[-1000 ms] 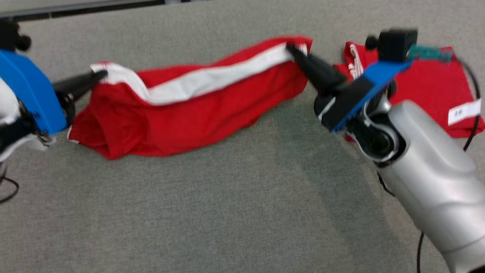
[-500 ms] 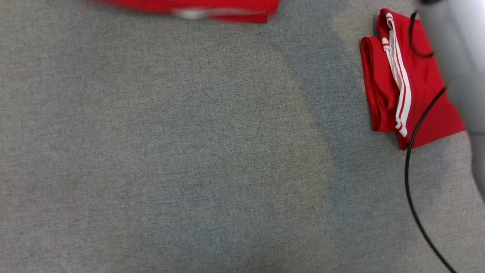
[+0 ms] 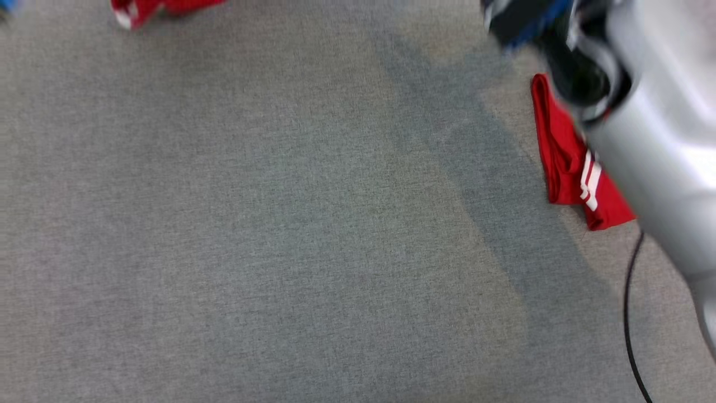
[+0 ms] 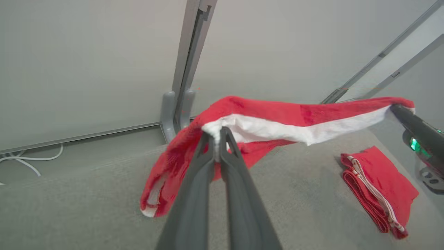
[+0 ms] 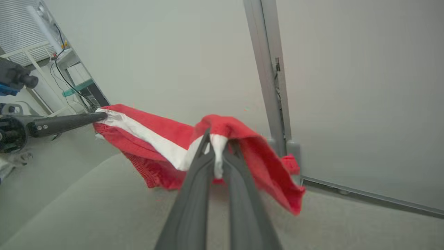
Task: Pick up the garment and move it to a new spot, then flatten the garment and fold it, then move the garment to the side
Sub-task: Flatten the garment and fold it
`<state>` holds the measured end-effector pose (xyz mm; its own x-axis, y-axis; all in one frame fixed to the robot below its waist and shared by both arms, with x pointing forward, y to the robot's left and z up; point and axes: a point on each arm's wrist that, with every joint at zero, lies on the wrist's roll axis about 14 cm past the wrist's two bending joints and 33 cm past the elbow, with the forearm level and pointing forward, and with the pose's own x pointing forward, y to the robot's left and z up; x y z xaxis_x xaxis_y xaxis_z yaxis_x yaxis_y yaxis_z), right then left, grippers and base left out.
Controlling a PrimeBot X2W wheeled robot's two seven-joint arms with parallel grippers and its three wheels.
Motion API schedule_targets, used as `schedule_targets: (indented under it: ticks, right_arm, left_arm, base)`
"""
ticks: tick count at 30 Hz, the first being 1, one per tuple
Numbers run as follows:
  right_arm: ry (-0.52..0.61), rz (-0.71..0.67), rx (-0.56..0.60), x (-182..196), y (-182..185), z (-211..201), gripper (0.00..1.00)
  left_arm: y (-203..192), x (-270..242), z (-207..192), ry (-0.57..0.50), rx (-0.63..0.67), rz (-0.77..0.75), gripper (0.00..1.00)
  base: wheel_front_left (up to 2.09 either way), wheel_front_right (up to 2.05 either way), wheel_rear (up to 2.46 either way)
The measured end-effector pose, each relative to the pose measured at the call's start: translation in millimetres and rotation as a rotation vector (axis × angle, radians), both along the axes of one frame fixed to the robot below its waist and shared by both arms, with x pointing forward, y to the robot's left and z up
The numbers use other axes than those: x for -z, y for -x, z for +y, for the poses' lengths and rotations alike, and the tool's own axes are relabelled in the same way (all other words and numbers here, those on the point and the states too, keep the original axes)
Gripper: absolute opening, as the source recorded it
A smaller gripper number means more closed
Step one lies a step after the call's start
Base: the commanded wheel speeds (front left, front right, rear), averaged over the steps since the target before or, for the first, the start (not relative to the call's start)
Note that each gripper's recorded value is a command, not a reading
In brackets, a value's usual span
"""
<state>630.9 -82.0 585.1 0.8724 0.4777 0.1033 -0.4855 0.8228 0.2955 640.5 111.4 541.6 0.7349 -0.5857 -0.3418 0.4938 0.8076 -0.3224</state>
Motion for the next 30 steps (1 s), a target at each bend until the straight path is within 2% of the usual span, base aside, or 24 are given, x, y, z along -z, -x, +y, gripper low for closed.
schedule_targets:
  ticks: [6,11,18,24,26,30]
  right_arm:
    - [0.071,0.213,-0.059,74.6,63.6,-8.6,0.0]
    - [0.17,0.447,-0.133,121.9,133.9,-22.5,0.0]
    - [0.19,0.674,-0.204,141.5,225.2,-42.8,0.0]
    - [0.171,0.87,-0.237,153.1,295.8,-68.3,0.0]
    - [0.169,0.89,-0.249,150.2,306.6,-72.0,0.0]
    - [0.162,0.897,-0.284,138.5,300.1,-69.6,0.0]
  left_arm:
    - [72.2,46.6,5.4,-0.027,0.074,0.133,0.0]
    - [155.5,69.5,7.6,-0.076,0.175,0.287,0.0]
    - [263.9,86.6,19.6,-0.156,0.292,0.486,0.0]
    - [332.6,83.9,15.2,-0.128,0.38,0.61,0.0]
    - [345.8,80.5,15.3,-0.116,0.395,0.635,0.0]
    - [348.6,74.1,16.3,-0.078,0.386,0.651,0.0]
  base:
    - [0.0,0.0,0.0]
    - [0.0,0.0,0.0]
    - [0.0,0.0,0.0]
    - [0.0,0.0,0.0]
    - [0.0,0.0,0.0]
    - [0.0,0.0,0.0]
